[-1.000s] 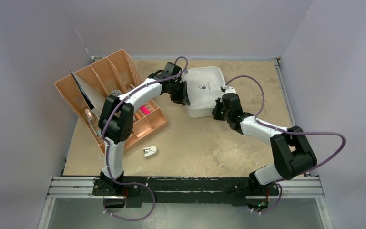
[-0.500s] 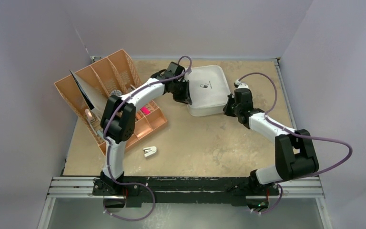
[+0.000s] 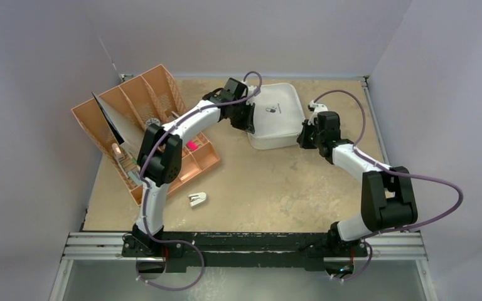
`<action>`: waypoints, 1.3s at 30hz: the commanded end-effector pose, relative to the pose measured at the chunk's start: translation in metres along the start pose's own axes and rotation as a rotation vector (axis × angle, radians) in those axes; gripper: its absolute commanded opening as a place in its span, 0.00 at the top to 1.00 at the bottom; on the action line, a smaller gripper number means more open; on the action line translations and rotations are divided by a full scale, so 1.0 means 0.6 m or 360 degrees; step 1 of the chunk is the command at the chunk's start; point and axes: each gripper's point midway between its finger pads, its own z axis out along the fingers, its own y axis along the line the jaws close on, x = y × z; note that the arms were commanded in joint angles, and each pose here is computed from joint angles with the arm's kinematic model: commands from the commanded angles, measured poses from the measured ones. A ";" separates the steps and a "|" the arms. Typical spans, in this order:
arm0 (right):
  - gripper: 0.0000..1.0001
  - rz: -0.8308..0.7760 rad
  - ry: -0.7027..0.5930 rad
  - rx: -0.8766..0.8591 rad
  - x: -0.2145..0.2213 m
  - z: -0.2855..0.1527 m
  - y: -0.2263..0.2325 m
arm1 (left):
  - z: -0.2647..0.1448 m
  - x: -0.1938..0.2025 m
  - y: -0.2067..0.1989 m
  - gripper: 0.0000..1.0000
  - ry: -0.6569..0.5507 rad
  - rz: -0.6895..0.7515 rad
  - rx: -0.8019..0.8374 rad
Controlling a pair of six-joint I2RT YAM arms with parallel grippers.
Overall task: Organize the medicine kit
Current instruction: Zip the medicine box at the center of the board.
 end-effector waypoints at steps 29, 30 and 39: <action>1.00 -0.0728 -0.0129 0.0100 -0.099 -0.010 -0.157 | -0.035 0.046 0.124 1.00 0.0293 0.0508 -0.0304; 1.00 -0.0705 -0.0166 0.0087 -0.108 -0.011 -0.152 | -0.034 0.045 0.117 1.00 0.0282 0.0508 -0.0274; 0.96 -0.0525 -0.0140 0.0217 -0.125 -0.044 -0.159 | -0.030 0.006 0.015 1.00 0.0063 0.0344 0.0048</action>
